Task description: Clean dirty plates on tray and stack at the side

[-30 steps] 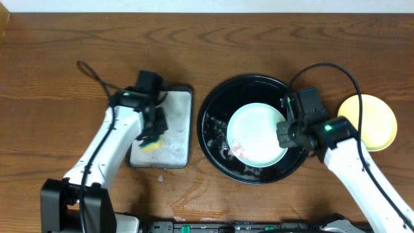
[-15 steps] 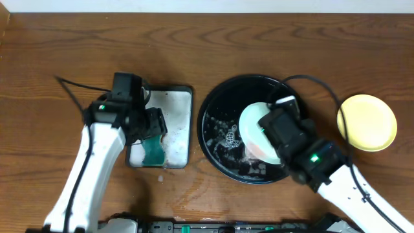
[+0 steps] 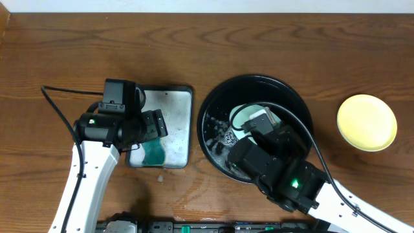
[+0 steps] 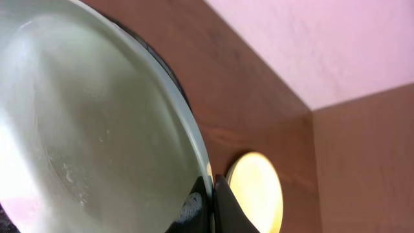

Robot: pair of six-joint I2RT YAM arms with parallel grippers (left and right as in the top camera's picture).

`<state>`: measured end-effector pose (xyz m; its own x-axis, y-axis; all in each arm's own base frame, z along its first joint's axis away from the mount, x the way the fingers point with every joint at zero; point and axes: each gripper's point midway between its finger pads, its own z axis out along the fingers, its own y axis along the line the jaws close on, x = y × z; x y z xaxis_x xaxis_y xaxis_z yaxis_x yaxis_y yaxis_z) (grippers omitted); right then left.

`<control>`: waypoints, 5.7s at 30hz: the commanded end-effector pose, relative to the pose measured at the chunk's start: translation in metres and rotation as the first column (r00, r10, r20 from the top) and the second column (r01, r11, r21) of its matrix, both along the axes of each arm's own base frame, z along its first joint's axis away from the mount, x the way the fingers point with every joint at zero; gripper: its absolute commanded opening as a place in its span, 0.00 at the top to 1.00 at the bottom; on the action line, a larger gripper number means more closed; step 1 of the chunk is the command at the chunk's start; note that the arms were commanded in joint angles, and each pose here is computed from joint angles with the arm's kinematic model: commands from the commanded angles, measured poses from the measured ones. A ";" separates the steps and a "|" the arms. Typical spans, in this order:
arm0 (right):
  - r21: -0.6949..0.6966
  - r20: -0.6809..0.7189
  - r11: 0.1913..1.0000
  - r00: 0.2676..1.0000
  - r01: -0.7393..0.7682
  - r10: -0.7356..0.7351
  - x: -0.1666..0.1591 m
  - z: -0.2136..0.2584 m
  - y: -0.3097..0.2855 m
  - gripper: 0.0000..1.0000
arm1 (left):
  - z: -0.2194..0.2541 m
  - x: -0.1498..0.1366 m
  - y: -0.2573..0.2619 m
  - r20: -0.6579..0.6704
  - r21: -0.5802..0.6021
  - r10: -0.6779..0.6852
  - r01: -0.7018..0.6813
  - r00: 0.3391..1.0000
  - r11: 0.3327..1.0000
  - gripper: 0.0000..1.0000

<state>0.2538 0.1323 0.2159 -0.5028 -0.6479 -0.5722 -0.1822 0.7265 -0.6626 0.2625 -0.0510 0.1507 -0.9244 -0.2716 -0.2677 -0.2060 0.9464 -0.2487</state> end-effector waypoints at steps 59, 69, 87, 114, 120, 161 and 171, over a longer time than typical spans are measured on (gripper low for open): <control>-0.215 0.161 0.972 0.979 -0.090 0.126 -0.001 0.068 0.018 0.99 | 0.007 0.003 0.000 0.019 -0.001 -0.009 0.009 1.000 1.000 0.14; -0.215 0.161 0.972 0.979 -0.090 0.126 -0.001 0.068 0.018 0.99 | 0.007 0.003 0.000 0.019 -0.001 -0.009 0.009 1.000 1.000 0.14; -0.214 0.161 0.973 0.979 -0.090 0.126 -0.001 0.068 0.019 0.99 | 0.007 0.003 0.000 0.019 -0.001 -0.010 0.010 1.000 1.000 0.14; 0.011 0.013 1.000 1.000 -0.008 0.007 0.034 0.032 -0.007 0.99 | 0.007 0.003 0.000 0.019 -0.001 -0.010 0.010 1.000 1.000 0.14; 0.083 0.025 0.994 0.997 0.071 -0.073 0.035 0.030 -0.016 0.99 | 0.007 0.003 0.000 0.019 -0.001 -0.010 0.010 1.000 1.000 0.14; 0.892 -0.451 -0.114 0.845 0.437 -0.287 0.065 -0.007 -0.245 0.48 | 0.007 0.003 0.000 0.019 -0.001 -0.010 0.010 1.000 1.000 0.14; 0.941 -0.112 0.337 0.956 0.015 0.271 -0.013 0.084 -0.040 0.01 | 0.007 0.003 0.000 0.019 -0.001 -0.010 0.010 1.000 1.000 0.14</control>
<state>0.2664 0.0594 0.2877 -0.6826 0.3087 -0.6624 -0.1928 0.7982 0.5707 0.2622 -0.0522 0.1508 -0.9253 -0.2711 -0.2651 -0.2041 0.9453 -0.2546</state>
